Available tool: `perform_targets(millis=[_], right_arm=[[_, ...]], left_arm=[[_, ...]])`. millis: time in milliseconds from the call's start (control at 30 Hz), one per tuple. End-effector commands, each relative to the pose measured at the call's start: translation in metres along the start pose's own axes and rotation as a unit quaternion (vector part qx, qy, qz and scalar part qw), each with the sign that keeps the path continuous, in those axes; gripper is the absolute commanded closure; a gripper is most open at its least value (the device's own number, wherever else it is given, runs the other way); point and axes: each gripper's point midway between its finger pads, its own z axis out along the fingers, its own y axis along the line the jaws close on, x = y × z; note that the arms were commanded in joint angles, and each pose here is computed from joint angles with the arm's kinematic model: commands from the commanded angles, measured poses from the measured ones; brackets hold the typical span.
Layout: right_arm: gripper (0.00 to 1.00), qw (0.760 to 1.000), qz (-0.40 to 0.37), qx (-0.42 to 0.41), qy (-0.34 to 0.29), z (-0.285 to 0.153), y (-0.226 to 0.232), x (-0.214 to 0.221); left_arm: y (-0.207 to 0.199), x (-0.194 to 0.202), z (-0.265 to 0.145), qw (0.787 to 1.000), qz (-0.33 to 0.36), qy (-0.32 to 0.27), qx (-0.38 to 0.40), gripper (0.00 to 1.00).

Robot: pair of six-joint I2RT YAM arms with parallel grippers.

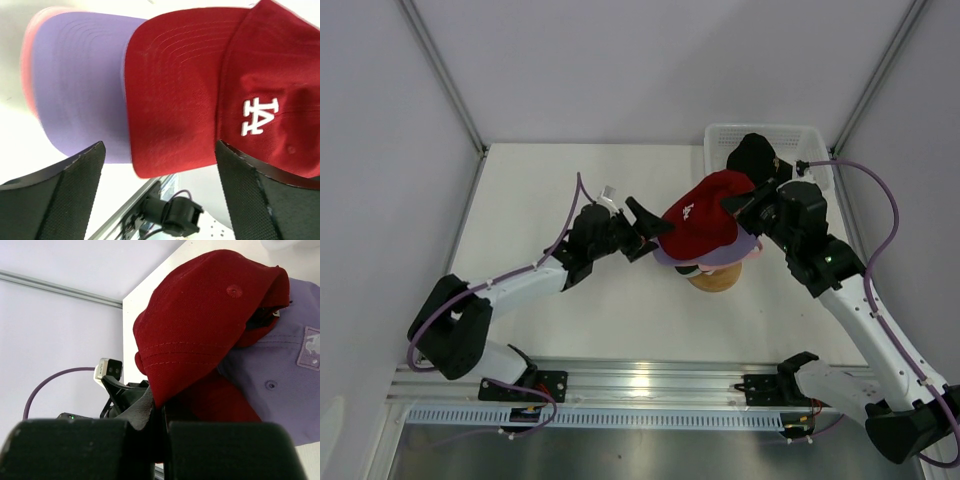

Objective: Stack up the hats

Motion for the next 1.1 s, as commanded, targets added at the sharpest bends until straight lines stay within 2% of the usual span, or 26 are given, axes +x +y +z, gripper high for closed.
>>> perform_targets(millis=[0,133,167,233,267,333,367,400,433,467,533,567,600,700,767,867,1000,1067], right_arm=[[1.0,1.0,-0.003,0.005,-0.012,-0.003,-0.002,-0.004],[1.0,1.0,-0.005,0.022,-0.007,-0.001,-0.01,0.0],[1.0,1.0,-0.008,0.024,-0.007,0.0,-0.011,-0.001],[1.0,0.999,-0.023,0.024,-0.007,0.0,-0.008,-0.004],[1.0,0.999,-0.032,0.033,-0.002,0.0,-0.011,-0.005],[0.84,0.997,-0.06,0.041,-0.008,0.001,-0.004,-0.021],[0.79,0.996,-0.073,0.055,0.003,0.0,-0.007,-0.023],[0.66,0.995,-0.086,0.054,0.014,-0.001,-0.004,-0.026],[0.59,0.992,-0.114,0.056,0.009,0.003,0.005,-0.043],[0.51,0.986,-0.144,0.082,0.035,0.009,-0.007,-0.041],[0.42,0.983,-0.166,0.081,0.022,0.002,0.009,-0.063],[0.32,0.979,-0.176,0.095,0.029,-0.002,0.006,-0.066],[0.26,0.978,-0.184,0.099,0.023,-0.004,0.008,-0.072],[0.13,0.973,-0.193,0.123,-0.016,-0.022,0.01,-0.102],[0.12,0.973,-0.175,0.146,-0.043,-0.036,-0.004,-0.121],[0.15,0.974,-0.15,0.164,-0.047,-0.044,-0.024,-0.124],[0.25,0.971,-0.113,0.21,-0.027,-0.041,-0.074,-0.11],[0.28,0.972,-0.106,0.205,-0.031,-0.038,-0.081,-0.109]], left_arm=[[-0.03,-0.001,0.007,0.998,0.007,-0.003,0.066,0.1],[-0.059,0.004,0.022,0.993,0.033,0.012,0.11,0.19],[-0.058,0.005,0.024,0.994,0.034,0.014,0.108,0.28],[-0.056,0.006,0.026,0.994,0.028,0.014,0.105,0.39],[-0.055,0.006,0.025,0.994,0.026,0.012,0.104,0.5],[-0.049,0.004,0.022,0.995,0.027,0.007,0.095,0.6],[-0.049,0.002,0.019,0.995,0.03,0.002,0.093,0.7],[-0.049,0.0,0.017,0.995,0.036,-0.001,0.09,0.77],[-0.046,0.0,0.016,0.996,0.035,0.001,0.078,0.85],[-0.047,-0.005,0.013,0.996,0.038,-0.003,0.076,0.99],[-0.044,-0.007,0.012,0.998,0.036,0.002,0.058,0.99],[-0.044,-0.012,0.01,0.998,0.034,0.0,0.056,0.99],[-0.044,-0.013,0.009,0.998,0.03,0.0,0.054,0.99],[-0.044,-0.018,0.006,0.998,0.017,0.005,0.053,0.99],[-0.043,-0.02,0.005,0.999,0.011,0.011,0.048,0.99],[-0.046,-0.022,0.004,0.999,0.02,0.015,0.044,0.99],[-0.049,-0.018,0.005,0.997,0.041,0.035,0.054,0.99],[-0.046,-0.013,0.006,0.997,0.038,0.049,0.053,0.99]])
